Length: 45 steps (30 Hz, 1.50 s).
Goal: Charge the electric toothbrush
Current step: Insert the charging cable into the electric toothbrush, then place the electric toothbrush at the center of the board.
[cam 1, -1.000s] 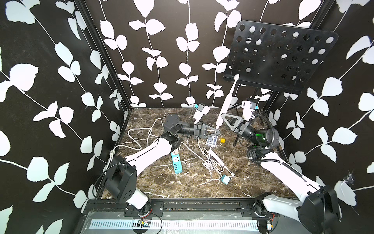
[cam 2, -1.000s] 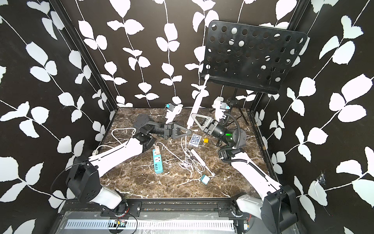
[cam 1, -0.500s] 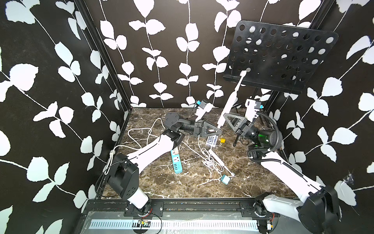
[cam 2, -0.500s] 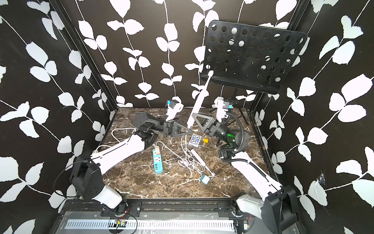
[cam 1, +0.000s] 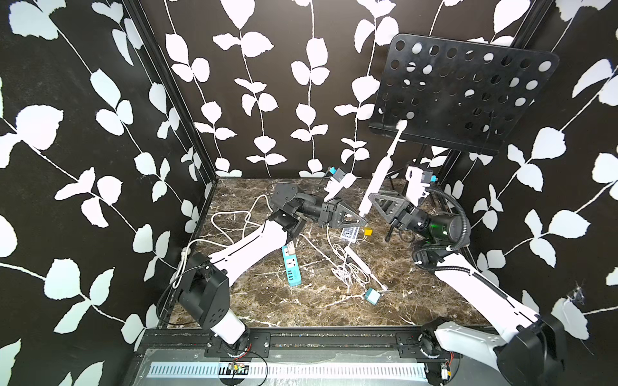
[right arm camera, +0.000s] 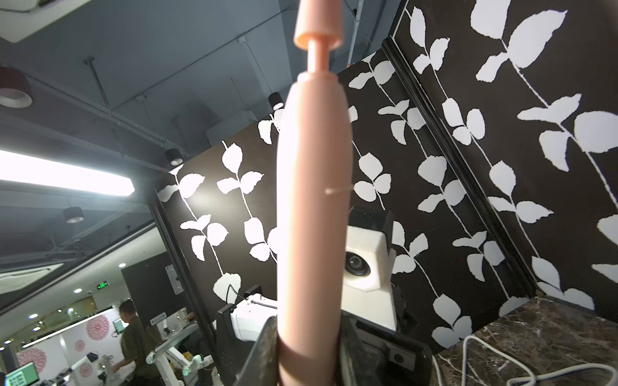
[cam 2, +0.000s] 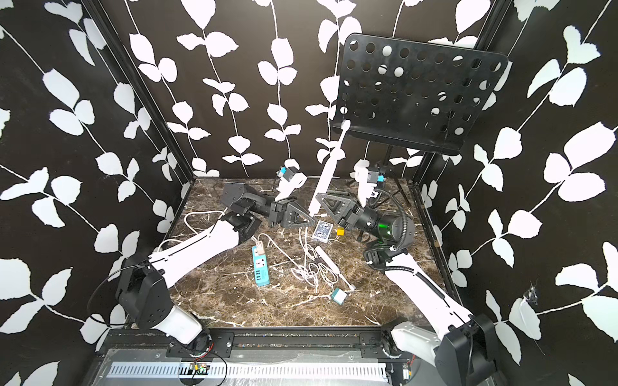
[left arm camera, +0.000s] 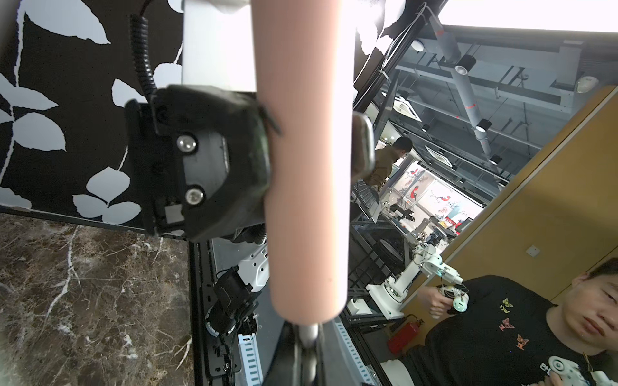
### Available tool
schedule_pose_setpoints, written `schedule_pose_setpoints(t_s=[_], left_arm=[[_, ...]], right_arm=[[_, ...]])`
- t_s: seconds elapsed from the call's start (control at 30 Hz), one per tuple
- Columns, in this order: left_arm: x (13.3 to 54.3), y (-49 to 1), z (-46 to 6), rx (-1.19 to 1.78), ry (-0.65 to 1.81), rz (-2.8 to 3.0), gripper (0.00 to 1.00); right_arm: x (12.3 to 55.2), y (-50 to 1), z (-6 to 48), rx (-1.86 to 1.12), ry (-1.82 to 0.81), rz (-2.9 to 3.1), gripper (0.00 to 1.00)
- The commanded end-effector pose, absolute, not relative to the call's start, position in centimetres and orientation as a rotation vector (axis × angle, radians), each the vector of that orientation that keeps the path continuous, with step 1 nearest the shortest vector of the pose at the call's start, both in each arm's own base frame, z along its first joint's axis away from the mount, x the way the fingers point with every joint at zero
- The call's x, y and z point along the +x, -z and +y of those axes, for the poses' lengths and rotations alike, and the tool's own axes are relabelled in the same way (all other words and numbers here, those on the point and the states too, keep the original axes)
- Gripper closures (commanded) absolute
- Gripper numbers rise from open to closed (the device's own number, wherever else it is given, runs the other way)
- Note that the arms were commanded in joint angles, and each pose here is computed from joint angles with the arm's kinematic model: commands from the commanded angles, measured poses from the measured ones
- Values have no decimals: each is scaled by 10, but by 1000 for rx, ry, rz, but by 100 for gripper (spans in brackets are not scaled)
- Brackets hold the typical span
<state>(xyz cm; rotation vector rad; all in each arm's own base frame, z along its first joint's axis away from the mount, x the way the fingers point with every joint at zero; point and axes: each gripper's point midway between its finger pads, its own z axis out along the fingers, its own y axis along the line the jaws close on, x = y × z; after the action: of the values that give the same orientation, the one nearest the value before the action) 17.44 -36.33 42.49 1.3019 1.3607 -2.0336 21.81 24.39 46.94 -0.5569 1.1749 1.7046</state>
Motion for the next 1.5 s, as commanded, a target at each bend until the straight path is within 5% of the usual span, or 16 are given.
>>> schedule_pose_setpoints(t_s=[0.0,0.2,0.4,0.67,1.1,1.47], left_arm=[[191,-494,-353,1074,1903,1161,100],[197,-458,-358,1079,1858,1310,100],[195,-407,-355,1125,1731,1482,77],[194,-356,-340,1142,1571,1644,63],[295,-299,-237,703,719,2115,50],[324,-268,-200,524,634,2206,50]], right_arm=[[180,-414,272,-870,-1789,1390,100],[189,-438,268,-829,-1691,1322,100],[211,-467,251,-678,-1572,1243,100],[250,-465,249,-512,-1466,1327,100],[375,-347,324,-101,-1347,1826,100],[474,-203,384,43,-1153,2125,100]])
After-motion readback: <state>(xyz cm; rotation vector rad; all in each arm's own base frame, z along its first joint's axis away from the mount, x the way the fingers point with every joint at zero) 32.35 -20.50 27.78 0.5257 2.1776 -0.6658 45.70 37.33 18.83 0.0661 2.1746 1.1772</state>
